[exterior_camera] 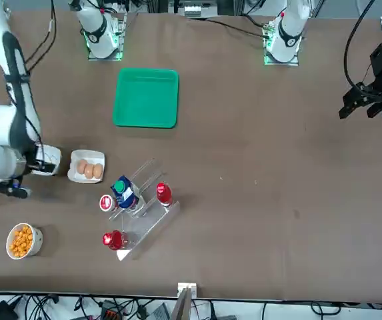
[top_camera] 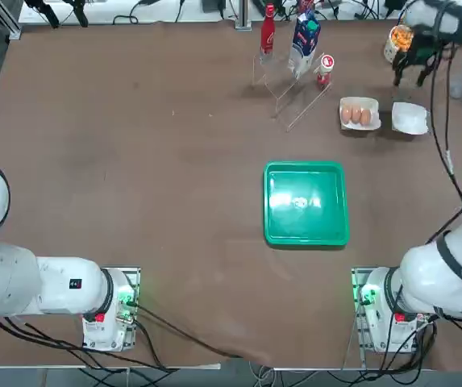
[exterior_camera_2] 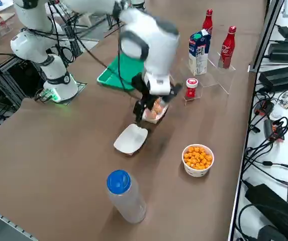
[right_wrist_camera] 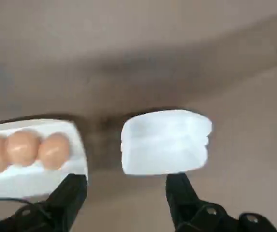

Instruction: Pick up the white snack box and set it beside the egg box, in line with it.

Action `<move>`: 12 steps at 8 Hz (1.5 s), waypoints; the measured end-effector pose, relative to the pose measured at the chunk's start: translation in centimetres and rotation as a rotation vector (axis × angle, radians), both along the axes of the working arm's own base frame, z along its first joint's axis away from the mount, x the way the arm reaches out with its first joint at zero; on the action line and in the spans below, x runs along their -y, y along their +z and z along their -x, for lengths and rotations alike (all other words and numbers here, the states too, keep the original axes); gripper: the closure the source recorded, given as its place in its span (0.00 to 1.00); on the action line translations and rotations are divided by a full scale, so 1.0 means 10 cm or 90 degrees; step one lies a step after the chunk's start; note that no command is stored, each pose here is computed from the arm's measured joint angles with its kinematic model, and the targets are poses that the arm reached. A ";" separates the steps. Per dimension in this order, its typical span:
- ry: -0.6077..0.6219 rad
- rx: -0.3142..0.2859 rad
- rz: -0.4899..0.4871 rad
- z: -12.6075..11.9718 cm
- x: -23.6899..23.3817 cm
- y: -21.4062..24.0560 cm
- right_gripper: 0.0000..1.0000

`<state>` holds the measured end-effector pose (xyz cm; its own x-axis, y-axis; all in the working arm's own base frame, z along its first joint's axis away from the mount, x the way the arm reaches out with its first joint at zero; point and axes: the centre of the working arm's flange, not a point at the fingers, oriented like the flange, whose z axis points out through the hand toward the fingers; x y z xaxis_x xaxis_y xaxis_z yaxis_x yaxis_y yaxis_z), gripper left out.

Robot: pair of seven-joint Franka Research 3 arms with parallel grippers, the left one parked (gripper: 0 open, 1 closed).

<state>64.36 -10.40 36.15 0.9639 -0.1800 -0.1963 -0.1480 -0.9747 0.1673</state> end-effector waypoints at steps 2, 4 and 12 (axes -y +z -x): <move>0.039 0.051 -0.017 0.01 -0.46 1.10 0.00; 0.070 0.050 -0.072 0.16 -1.00 1.91 0.00; 0.166 0.044 -0.112 0.98 -0.89 2.17 0.00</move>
